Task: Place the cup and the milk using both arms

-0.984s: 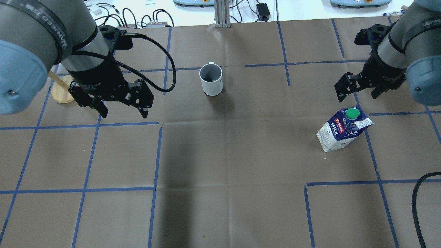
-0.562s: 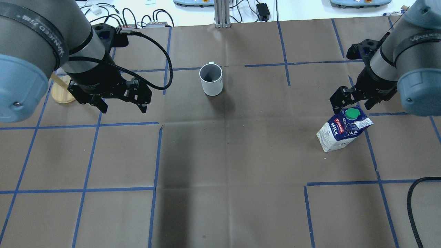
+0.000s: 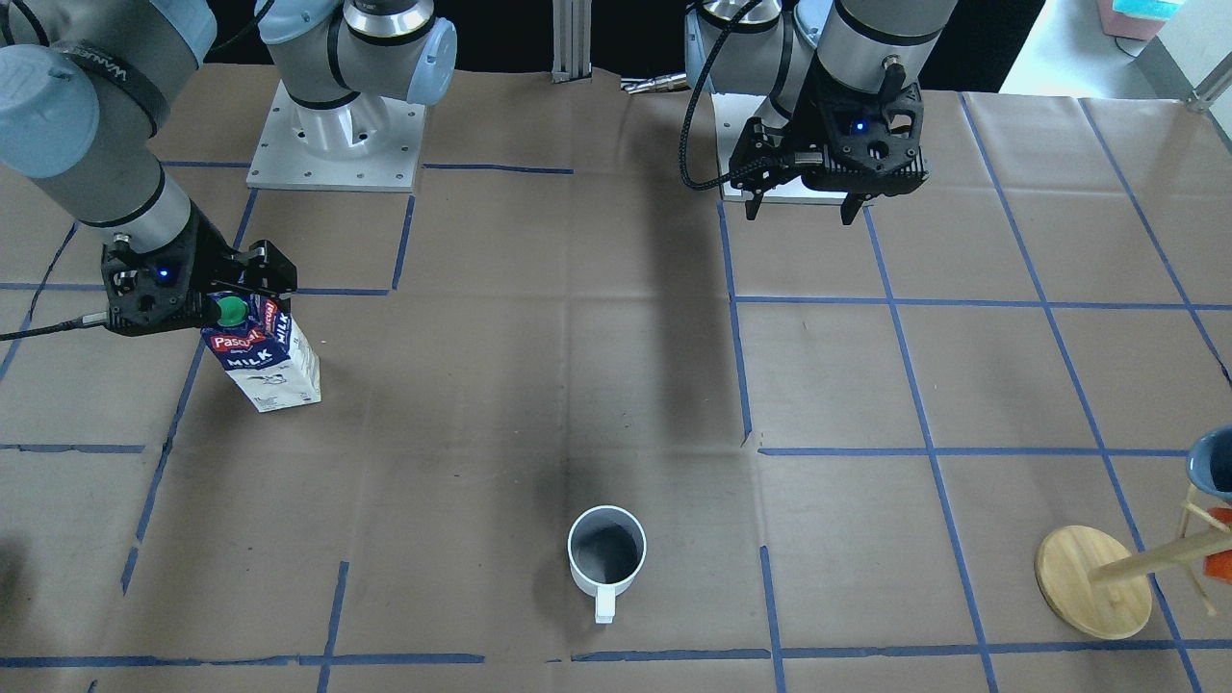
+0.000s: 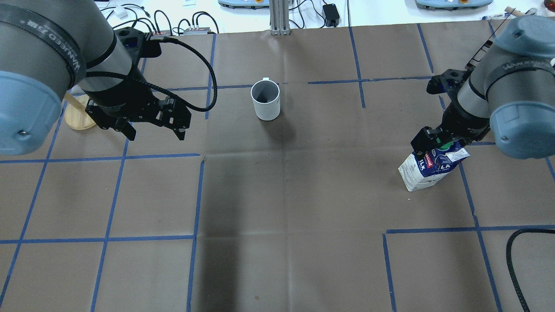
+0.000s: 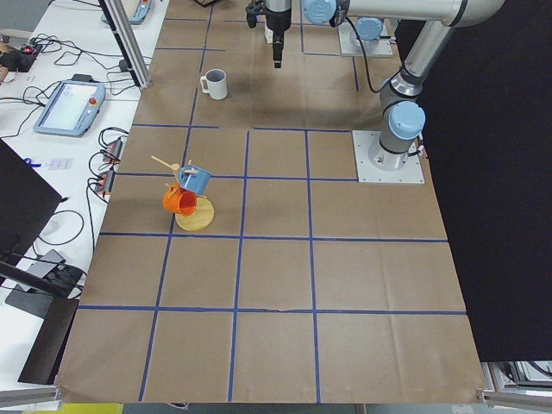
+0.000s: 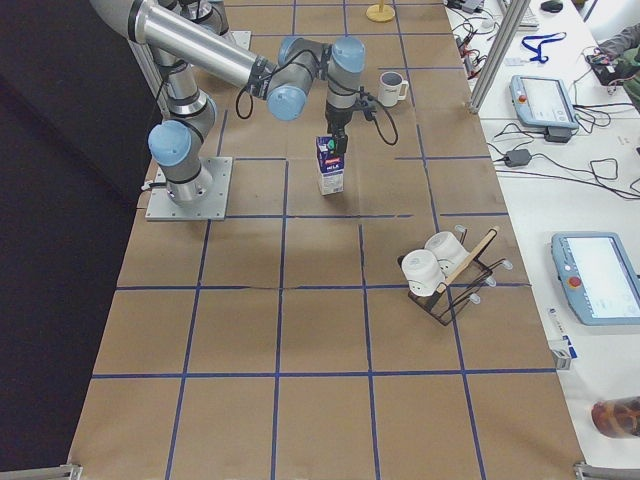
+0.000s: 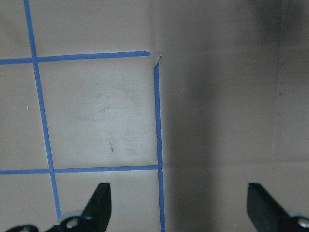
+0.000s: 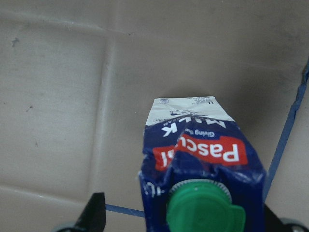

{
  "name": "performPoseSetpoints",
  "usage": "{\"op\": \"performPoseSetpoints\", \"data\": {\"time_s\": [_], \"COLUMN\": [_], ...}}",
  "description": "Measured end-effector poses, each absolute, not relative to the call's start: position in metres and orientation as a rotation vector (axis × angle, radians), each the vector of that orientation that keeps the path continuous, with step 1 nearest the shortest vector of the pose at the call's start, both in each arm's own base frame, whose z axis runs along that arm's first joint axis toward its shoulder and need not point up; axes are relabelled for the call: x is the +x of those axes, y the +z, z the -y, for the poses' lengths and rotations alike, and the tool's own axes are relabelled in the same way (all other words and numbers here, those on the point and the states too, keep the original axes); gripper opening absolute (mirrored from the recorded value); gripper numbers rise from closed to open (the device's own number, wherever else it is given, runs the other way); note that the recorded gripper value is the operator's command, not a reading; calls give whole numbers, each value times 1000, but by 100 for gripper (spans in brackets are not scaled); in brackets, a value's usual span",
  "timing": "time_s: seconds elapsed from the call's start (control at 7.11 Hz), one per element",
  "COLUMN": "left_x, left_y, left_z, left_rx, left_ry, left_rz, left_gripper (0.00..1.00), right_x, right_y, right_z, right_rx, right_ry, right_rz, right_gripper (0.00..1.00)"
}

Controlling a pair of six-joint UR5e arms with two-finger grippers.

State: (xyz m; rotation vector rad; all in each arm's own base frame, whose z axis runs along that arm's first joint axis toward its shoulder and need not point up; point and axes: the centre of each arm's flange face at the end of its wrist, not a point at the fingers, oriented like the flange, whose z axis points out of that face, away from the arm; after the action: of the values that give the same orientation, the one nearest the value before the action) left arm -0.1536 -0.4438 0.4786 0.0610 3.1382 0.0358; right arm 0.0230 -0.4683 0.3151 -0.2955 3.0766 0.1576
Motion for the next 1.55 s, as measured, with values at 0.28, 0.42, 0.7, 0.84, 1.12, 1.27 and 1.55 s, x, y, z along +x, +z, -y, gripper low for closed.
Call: {"op": "performPoseSetpoints", "data": {"time_s": [0.28,0.42,0.7,0.84,1.12,1.27,1.55], "left_x": [-154,-155,-155,-155,-155,-155,-155], "left_y": [479,479,478,478,478,478,478], "left_z": [443,443,443,443,443,443,444], "left_rx": [63,65,65,64,65,66,66], "left_ry": [36,35,36,36,37,37,36], "left_rz": [-3138,-3138,-3137,-3137,-3138,-3138,-3138], "left_gripper": [99,99,100,100,100,100,100], "right_x": [20,19,18,17,15,14,12], "right_y": [313,316,320,322,336,350,386], "right_z": [466,467,470,471,478,486,501], "right_rx": [-293,-292,-291,-289,-286,-276,-176], "right_ry": [160,135,90,78,37,8,-2], "right_rz": [-3111,-3129,-3149,-3153,-3165,-3173,-3175], "right_gripper": [73,61,47,45,46,46,46]}}
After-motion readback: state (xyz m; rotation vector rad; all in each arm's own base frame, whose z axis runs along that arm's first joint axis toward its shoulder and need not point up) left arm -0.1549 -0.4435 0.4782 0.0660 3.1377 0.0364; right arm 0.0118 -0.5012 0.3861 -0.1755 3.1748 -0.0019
